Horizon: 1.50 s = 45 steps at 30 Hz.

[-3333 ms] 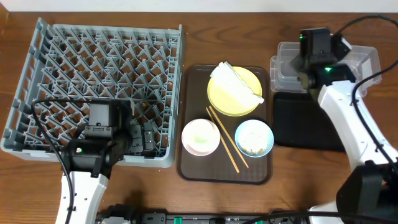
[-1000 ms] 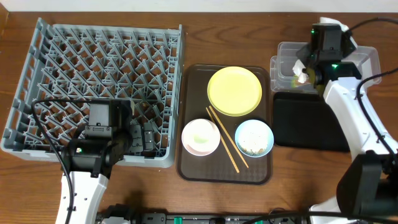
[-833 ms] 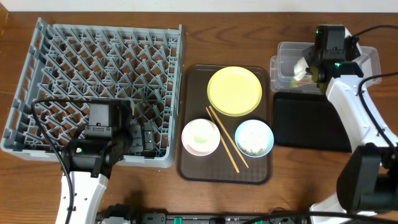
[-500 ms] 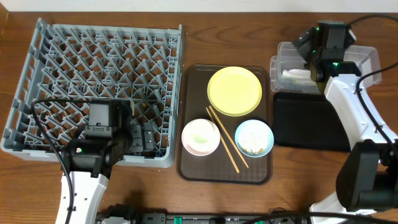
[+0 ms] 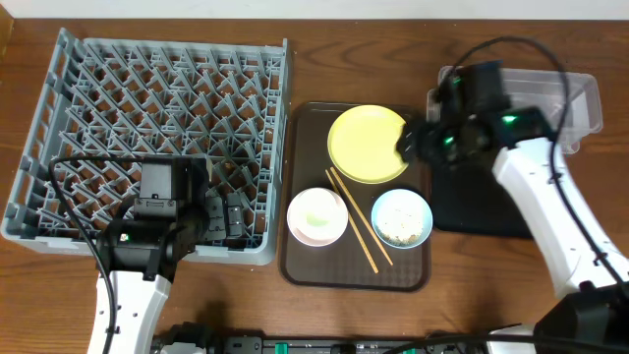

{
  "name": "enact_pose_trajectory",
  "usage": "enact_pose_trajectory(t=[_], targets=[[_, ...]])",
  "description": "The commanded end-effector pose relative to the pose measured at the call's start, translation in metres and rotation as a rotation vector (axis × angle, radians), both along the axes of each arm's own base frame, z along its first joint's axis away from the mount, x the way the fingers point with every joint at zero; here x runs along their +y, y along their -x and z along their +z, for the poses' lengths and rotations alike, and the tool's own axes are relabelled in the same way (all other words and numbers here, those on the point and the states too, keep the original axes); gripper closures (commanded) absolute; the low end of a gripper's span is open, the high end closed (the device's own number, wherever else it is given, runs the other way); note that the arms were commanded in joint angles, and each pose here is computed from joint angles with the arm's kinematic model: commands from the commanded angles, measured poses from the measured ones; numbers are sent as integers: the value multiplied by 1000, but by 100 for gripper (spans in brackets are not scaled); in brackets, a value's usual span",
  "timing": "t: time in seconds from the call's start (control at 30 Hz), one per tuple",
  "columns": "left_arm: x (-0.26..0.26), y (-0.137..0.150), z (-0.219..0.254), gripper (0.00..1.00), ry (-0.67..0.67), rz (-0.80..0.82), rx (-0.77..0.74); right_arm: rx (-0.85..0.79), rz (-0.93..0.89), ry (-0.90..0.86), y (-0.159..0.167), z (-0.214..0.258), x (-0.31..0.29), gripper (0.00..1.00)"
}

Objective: Sort waste into correct bins and load items into the dishwasher
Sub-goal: 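Grasp the rim of the light-blue rice bowl with the right gripper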

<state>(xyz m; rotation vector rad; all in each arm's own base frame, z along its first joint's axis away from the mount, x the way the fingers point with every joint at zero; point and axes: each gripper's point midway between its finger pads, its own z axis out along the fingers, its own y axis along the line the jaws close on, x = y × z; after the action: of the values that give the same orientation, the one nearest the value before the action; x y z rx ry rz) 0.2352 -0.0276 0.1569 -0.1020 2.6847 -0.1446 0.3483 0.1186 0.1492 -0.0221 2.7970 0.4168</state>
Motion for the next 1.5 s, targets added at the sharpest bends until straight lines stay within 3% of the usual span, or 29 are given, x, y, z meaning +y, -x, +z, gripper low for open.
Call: enact_pose_trajectory(t=[0.0, 0.17, 0.43, 0.6, 0.9, 1.07, 1.27, 1.47], targets=[[0, -3, 8, 2, -5, 2, -18, 36, 57, 121, 22, -11, 11, 1], [0, -3, 8, 2, -5, 2, -18, 75, 100, 162, 46, -26, 35, 2], [0, -3, 8, 2, -5, 2, -18, 135, 228, 203, 90, -77, 57, 25], [0, -3, 8, 2, -5, 2, -18, 129, 270, 201, 107, -102, 69, 34], [1, -2, 8, 2, -6, 2, -15, 97, 246, 235, 116, -127, 70, 55], [1, -2, 8, 2, -5, 2, -15, 62, 232, 238, 109, -125, 72, 76], [1, -2, 7, 2, -6, 2, -14, 10, 209, 252, 97, -123, 72, 87], [1, -2, 7, 2, -6, 2, -14, 25, 213, 264, 102, -124, 69, 88]])
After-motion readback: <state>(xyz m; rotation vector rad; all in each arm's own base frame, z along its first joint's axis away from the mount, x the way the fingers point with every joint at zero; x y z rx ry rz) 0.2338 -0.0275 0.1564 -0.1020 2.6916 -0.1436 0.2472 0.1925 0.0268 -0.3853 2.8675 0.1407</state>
